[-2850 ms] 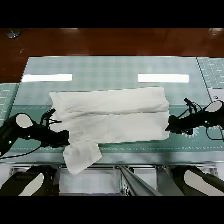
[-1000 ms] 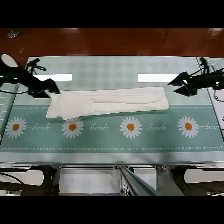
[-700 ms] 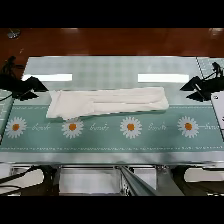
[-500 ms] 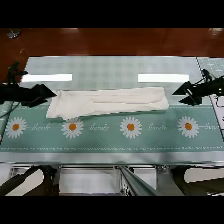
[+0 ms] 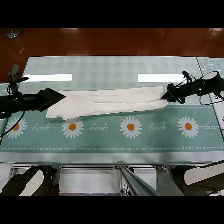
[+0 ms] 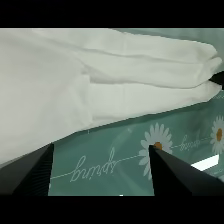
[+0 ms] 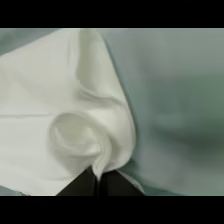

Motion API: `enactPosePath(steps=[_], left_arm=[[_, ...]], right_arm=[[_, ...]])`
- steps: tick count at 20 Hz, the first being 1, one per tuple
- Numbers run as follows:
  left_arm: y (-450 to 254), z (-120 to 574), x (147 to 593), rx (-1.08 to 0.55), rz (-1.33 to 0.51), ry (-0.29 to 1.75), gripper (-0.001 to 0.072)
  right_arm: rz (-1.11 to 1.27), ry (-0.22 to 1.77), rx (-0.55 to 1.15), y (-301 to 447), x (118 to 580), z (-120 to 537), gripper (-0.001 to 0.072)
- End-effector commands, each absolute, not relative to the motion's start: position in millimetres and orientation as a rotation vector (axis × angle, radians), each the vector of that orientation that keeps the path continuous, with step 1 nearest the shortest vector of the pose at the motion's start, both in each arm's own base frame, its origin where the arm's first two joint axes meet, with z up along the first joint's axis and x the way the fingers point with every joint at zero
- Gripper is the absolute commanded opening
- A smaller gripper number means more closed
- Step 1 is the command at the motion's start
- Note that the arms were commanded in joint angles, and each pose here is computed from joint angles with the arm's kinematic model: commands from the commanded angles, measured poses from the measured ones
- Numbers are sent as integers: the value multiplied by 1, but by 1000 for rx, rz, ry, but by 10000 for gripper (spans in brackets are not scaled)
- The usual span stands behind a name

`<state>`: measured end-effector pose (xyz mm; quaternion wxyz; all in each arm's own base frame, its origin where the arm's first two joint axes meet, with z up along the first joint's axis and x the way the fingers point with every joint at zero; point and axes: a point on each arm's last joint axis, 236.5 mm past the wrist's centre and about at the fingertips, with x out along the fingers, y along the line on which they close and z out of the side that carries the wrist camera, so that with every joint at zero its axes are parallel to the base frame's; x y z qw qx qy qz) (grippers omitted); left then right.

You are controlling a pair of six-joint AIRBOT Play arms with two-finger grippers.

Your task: Fold the shirts.

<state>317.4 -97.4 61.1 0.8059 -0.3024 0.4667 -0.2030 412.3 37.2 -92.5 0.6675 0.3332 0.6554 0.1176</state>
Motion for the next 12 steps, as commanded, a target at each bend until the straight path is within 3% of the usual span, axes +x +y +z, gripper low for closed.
enactPosePath(steps=[1, 2, 3, 8, 12], left_arm=[[-108, 67, 315, -659, -468, 989, 680], [-113, 66, 313, -641, -488, 993, 399], [-119, 66, 312, -608, -517, 989, 28], [-176, 76, 331, -472, -569, 885, 13], [-273, 55, 332, -355, -650, 955, 12]], right_arm=[[333, 1452, 699, 45, 424, -74, 28], [341, 1449, 686, 42, 423, -63, 27], [326, 1439, 672, 34, 421, -53, 27], [263, 1359, 469, 9, 369, 20, 27], [226, 1199, 423, 24, 306, 74, 28]])
